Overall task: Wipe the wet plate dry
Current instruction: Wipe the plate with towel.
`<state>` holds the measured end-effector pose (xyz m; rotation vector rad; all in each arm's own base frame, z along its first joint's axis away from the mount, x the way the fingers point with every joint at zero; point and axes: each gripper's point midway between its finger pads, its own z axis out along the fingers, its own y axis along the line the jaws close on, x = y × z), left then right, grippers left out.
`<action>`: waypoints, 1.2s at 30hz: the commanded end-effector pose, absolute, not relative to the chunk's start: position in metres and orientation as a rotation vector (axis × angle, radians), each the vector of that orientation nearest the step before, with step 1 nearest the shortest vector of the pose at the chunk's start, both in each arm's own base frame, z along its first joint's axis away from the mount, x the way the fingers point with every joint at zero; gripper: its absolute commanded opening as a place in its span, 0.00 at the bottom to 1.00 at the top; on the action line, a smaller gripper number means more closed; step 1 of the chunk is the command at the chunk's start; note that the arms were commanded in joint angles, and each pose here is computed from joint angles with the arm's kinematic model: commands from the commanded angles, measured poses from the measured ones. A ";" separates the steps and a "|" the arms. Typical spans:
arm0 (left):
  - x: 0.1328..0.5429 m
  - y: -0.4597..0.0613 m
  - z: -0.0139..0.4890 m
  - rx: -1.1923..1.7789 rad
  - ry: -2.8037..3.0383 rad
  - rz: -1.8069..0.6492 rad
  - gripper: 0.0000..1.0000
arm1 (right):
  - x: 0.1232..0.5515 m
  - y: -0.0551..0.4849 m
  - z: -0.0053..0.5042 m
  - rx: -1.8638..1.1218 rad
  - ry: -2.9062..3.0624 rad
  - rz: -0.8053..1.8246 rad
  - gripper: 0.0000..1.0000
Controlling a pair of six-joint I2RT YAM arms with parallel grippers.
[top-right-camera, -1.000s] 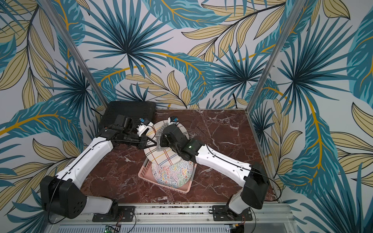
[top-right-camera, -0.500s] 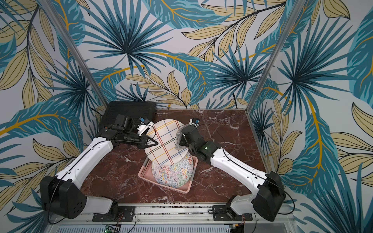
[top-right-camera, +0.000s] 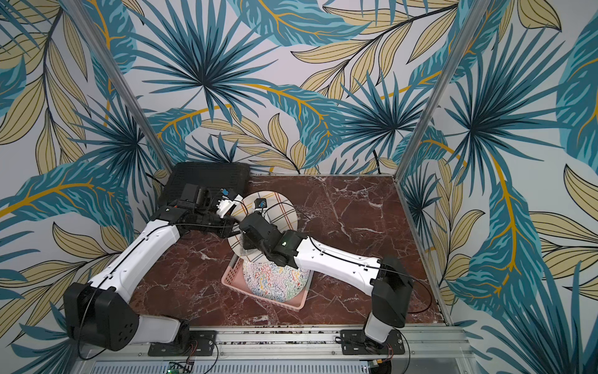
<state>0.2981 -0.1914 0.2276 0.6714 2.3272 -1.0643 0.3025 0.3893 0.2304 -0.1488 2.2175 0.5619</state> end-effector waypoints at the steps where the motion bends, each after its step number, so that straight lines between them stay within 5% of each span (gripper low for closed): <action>1: 0.276 -0.222 0.275 0.846 2.080 -1.279 0.00 | 0.267 0.440 0.214 -0.337 2.262 0.723 0.00; 6: 0.276 -0.222 0.277 0.847 2.077 -1.287 0.00 | 0.263 0.428 0.198 -0.322 2.297 0.650 0.00; 22: 0.259 -0.220 0.304 0.922 2.002 -1.305 0.00 | 0.304 0.218 0.196 0.114 2.247 0.248 0.00; 26: 0.259 -0.222 0.315 0.918 1.965 -1.323 0.00 | 0.297 0.235 0.195 0.058 2.266 0.320 0.00; 36: 0.267 -0.227 0.320 0.855 1.942 -1.362 0.00 | 0.276 0.376 0.243 -0.310 2.178 0.458 0.00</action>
